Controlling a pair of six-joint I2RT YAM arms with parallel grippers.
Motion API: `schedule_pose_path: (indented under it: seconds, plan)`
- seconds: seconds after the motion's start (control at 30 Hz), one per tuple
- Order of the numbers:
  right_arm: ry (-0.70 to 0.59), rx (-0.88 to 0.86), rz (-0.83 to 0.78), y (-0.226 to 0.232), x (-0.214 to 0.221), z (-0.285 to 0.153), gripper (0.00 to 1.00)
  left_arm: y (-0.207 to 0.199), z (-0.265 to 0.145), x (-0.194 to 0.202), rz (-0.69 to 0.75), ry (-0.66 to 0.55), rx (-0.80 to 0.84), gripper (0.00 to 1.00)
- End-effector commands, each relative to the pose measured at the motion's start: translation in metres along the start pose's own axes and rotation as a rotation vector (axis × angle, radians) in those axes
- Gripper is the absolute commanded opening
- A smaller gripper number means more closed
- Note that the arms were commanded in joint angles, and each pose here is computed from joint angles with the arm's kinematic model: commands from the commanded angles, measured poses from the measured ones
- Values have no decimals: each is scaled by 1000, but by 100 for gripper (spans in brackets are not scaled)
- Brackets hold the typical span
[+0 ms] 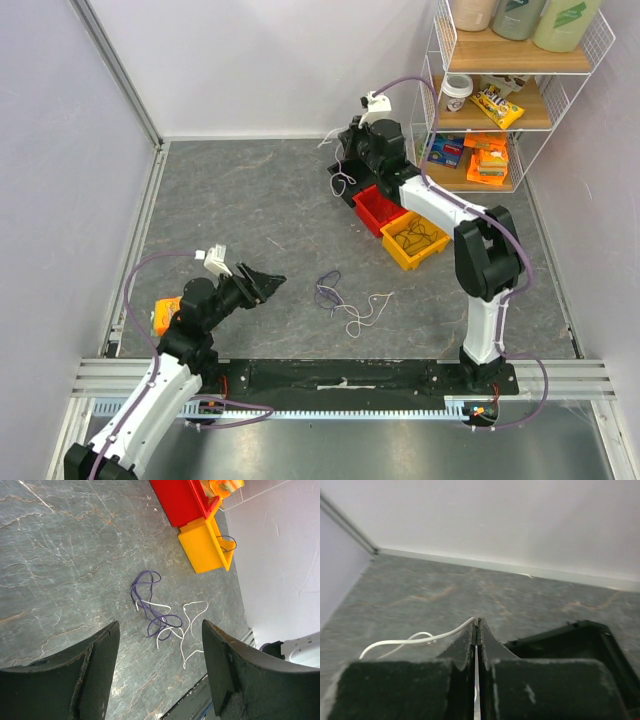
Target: Untangle the cables
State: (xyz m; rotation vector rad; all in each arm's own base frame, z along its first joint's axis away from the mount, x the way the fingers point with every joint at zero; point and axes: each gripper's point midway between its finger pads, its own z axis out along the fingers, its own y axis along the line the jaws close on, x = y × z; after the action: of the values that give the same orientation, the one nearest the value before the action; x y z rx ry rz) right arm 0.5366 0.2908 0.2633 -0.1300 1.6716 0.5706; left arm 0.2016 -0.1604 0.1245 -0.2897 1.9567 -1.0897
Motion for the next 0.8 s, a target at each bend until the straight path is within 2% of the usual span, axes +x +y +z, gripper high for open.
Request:
schedule_pose_path:
  seconds: [0.0, 0.17, 0.4, 0.63, 0.77]
  plan:
    - [-18, 58, -134, -29, 9, 21, 0, -19, 4, -6, 34, -52, 142, 73]
    - [18, 147, -191, -65, 31, 35, 0, -6, 10, 6, 69, -28, 140, 72]
    - [-52, 166, -187, -73, -7, 33, 0, -2, 13, 5, 68, -51, 139, 70]
    - [-176, -26, -92, -26, -72, 9, 0, 5, 14, 6, 58, -68, 127, 69]
    - [-218, 47, -113, -37, -87, -5, 0, 7, 14, 7, 55, -69, 121, 68]
